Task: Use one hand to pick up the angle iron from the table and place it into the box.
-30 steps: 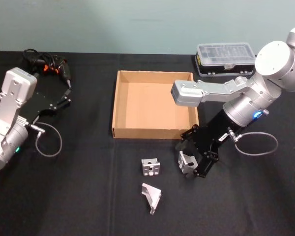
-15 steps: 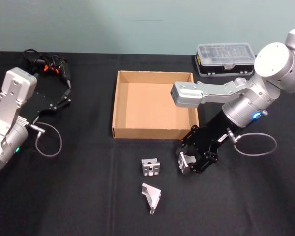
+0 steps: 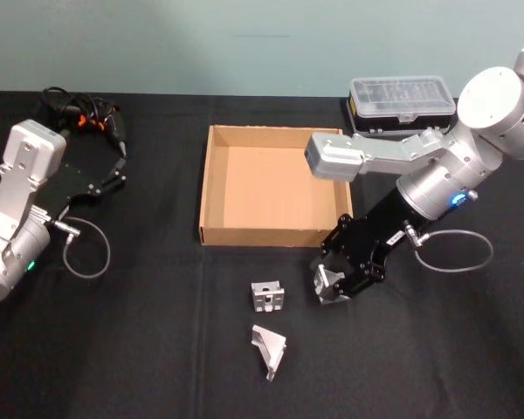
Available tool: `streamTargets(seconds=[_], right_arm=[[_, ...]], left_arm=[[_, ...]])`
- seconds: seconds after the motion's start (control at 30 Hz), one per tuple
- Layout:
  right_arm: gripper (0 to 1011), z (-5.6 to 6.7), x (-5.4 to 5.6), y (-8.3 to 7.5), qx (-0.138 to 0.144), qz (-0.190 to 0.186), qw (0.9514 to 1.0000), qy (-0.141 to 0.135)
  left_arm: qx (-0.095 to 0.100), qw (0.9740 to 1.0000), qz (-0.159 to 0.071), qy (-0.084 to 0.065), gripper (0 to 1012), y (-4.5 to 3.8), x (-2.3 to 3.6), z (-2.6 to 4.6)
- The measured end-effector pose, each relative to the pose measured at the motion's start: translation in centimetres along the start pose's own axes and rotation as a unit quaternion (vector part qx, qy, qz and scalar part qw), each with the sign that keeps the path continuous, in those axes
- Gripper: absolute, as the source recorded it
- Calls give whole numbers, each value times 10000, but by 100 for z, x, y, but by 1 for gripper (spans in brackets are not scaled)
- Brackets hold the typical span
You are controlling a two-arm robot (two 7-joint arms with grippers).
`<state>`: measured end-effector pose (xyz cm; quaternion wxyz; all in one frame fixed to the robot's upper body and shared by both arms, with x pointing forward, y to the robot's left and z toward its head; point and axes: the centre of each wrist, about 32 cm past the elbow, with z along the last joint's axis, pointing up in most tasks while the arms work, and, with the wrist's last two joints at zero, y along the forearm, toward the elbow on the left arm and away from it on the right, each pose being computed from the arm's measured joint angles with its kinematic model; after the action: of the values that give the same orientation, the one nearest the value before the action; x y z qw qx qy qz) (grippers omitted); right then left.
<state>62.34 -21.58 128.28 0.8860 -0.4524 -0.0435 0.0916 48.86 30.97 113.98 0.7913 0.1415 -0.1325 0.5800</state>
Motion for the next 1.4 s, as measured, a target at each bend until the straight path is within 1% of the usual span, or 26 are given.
streamTargets(seconds=[0.03,0.1,0.17,0.2,0.3,0.33,0.4,0.47,0.5,0.57,0.6,0.63,0.7,0.73,0.77,0.8,0.9,0.93,1.0,1.03,1.17,1.33,1.4], right_arm=[[479,30,-12,-40,76,-31,10000,-22],[479,45,-17,-65,121,-55,9999,-32],[479,86,-32,-147,297,-148,9994,-41],[479,106,-37,-210,433,-245,9988,-29],[479,117,-41,-292,609,-397,9974,15],[479,115,-41,-350,734,-546,9958,61],[478,109,-41,-394,832,-698,9940,106],[479,94,-42,-449,986,-983,9901,199],[479,77,-40,-472,1078,-1171,9869,274],[479,56,-35,-481,1174,-1357,9831,365],[479,44,-33,-478,1205,-1424,9816,401],[479,17,-26,-467,1292,-1624,9769,499],[478,-10,-17,-454,1360,-1794,9726,590],[479,-36,-10,-431,1425,-1957,9679,684],[479,-49,-4,-415,1454,-2044,9652,737],[478,-73,11,-381,1508,-2201,9600,851],[478,-94,35,-330,1575,-2397,9528,994],[479,-108,49,-297,1615,-2489,9489,1076],[479,-122,65,-262,1652,-2584,9447,1162],[479,-133,84,-226,1672,-2646,9416,1240],[479,-149,124,-147,1685,-2741,9369,1368],[479,-178,198,17,1539,-2912,9313,1557],[479,-180,215,58,1498,-2942,9304,1591]], left_arm=[[0,10000,0,0,1000,0,0,0],[0,10000,0,0,1000,0,0,0],[0,10000,0,0,1000,0,0,0],[0,10000,0,0,1000,0,0,0],[0,10000,0,0,1000,0,0,0],[0,10000,0,0,1000,0,0,0],[0,10000,0,0,1000,0,0,0],[0,10000,0,0,1000,0,0,0],[1,10000,0,0,1000,0,0,0],[0,10000,0,0,1000,0,0,0],[0,10000,0,0,1000,0,0,0],[0,10000,0,0,1000,0,0,0],[0,10000,0,0,1000,0,0,0],[0,10000,0,0,1000,0,0,0],[0,10000,0,0,1000,0,0,0],[0,10000,0,0,1000,0,0,0],[0,10000,0,0,1000,0,0,0],[0,10000,0,0,1000,0,0,0],[0,10000,0,0,1000,0,0,0],[0,10000,0,0,1000,0,0,0],[0,10000,0,0,1000,0,0,0],[0,10000,-1,0,1000,0,0,0],[0,10000,0,0,1000,0,0,0]])
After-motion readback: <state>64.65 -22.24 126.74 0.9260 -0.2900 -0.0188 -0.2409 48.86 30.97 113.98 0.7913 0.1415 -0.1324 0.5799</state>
